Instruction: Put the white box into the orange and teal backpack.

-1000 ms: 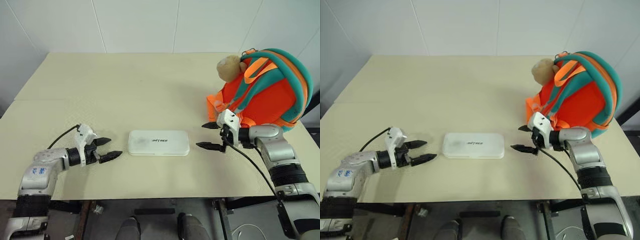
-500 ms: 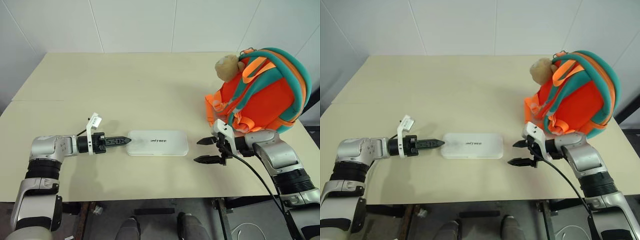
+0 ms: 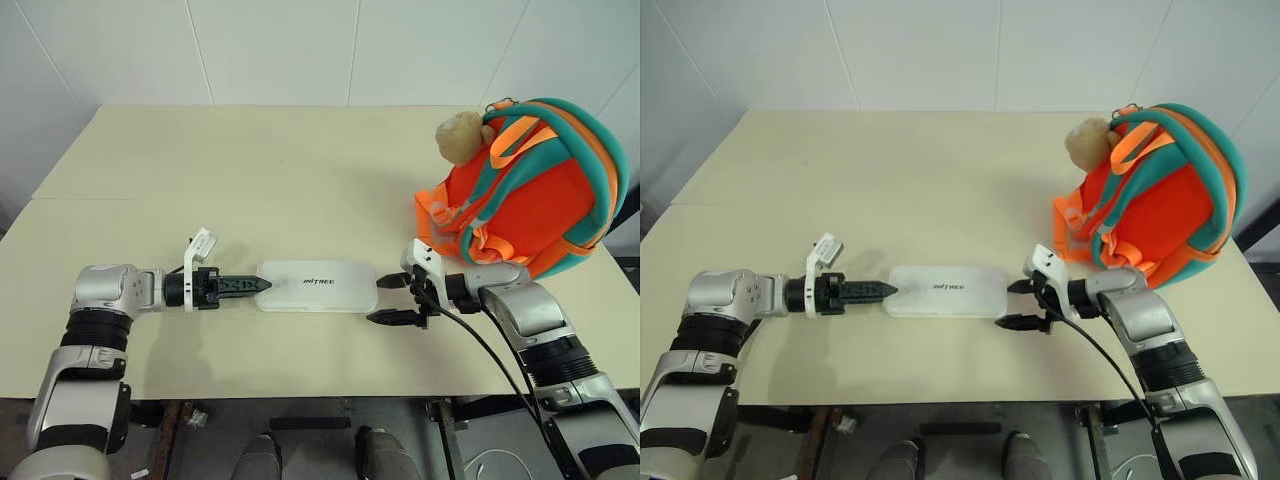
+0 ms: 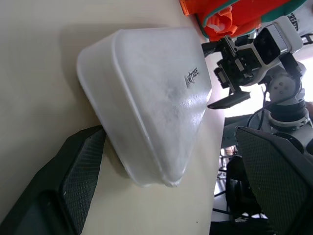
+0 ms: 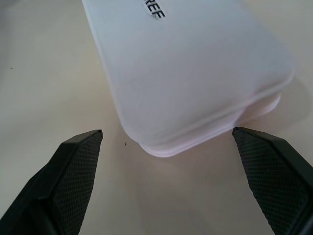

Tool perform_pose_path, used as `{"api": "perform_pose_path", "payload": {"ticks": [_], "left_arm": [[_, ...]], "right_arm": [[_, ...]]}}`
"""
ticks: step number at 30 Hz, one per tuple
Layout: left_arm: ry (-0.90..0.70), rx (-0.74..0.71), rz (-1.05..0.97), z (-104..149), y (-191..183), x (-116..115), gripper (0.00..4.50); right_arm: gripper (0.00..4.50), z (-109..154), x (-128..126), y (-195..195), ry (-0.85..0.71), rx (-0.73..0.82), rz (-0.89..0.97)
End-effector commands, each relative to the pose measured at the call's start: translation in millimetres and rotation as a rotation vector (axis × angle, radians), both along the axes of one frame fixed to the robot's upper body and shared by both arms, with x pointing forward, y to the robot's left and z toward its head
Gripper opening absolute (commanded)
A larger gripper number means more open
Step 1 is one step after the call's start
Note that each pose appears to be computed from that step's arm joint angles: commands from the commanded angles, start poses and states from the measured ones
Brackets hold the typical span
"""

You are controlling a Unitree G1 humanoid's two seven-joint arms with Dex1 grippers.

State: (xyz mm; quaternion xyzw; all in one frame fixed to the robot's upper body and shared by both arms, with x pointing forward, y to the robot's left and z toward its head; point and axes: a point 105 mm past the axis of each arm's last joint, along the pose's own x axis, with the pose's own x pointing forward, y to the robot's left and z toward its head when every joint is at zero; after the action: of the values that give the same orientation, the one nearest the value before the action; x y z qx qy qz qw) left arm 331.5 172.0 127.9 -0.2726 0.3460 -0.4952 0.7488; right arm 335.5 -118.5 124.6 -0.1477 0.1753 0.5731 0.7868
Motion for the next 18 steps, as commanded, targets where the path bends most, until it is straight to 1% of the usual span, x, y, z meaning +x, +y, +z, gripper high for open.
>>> {"api": "perform_pose_path", "payload": {"ticks": [1,9,14,17,18], "left_arm": [[0.116,-0.027,-0.018,-17.5,-10.1,-6.6,4.49],[0.148,-0.073,-0.022,-18.3,-20.2,-3.0,4.49],[0.178,-0.107,-0.024,-17.2,-21.0,-4.5,4.49],[0.199,-0.135,-0.022,-15.7,-22.2,-5.1,3.90],[0.206,-0.142,-0.024,-15.5,-22.9,-5.7,3.57]], "right_arm": [[4.49,13.2,2.7,10.3,-0.079,0.015,0.042],[4.49,13.4,2.6,20.2,-0.119,0.016,0.069],[4.49,6.4,3.2,6.6,-0.129,-0.021,0.043],[4.50,4.7,4.9,-1.3,-0.141,-0.033,0.022],[4.50,4.9,5.4,-2.5,-0.145,-0.030,0.015]]}}
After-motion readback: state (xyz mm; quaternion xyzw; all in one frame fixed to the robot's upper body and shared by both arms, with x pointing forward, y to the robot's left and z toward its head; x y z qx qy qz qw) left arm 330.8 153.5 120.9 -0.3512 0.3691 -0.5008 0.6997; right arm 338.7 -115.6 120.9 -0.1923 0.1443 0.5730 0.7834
